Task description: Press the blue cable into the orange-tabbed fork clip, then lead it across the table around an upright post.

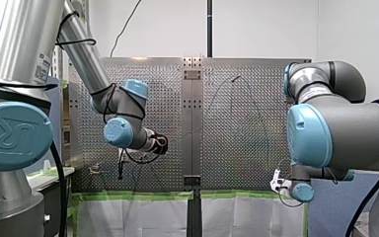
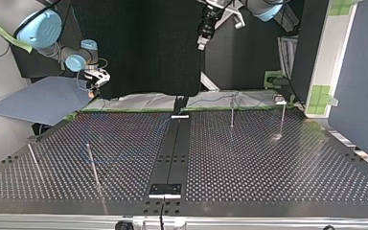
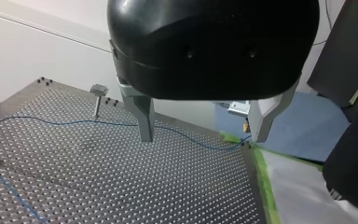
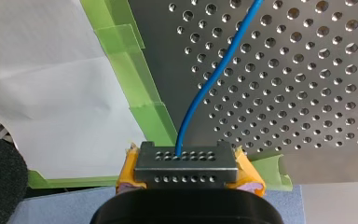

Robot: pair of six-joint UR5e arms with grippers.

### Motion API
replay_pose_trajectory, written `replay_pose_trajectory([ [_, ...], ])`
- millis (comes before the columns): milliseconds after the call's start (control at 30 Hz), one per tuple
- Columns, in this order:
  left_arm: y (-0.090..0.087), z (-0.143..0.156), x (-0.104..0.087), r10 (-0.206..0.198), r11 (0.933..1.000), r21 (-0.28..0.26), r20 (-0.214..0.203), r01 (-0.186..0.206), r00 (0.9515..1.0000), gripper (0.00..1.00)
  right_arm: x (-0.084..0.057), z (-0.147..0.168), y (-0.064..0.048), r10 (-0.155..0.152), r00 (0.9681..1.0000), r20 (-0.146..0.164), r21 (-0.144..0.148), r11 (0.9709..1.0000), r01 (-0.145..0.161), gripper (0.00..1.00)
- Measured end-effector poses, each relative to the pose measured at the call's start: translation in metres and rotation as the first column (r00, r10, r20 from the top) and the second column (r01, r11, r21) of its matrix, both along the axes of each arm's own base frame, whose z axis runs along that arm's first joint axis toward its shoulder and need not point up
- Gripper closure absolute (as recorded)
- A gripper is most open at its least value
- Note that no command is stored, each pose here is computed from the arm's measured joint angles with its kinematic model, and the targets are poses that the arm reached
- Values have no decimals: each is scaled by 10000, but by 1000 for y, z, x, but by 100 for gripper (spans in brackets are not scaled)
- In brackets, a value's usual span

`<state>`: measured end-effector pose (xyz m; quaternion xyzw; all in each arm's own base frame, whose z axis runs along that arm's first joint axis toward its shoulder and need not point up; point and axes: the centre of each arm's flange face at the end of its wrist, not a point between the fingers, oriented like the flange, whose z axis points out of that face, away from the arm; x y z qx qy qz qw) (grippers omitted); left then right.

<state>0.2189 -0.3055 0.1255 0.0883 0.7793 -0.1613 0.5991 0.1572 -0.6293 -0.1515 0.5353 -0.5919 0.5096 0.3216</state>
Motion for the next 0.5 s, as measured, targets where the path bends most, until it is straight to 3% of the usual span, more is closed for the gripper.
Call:
replay_pose_trajectory([
  [267, -2, 4, 10, 90, 9998, -174, 628, -79, 9980, 0, 1, 0, 0, 82, 10000, 39, 6, 10000, -82, 100],
  [500, -3, 9, 20, 198, 9993, -351, 1173, -158, 9929, 0, 1, 0, 1, 84, 10000, 45, 41, 10000, -84, 100],
])
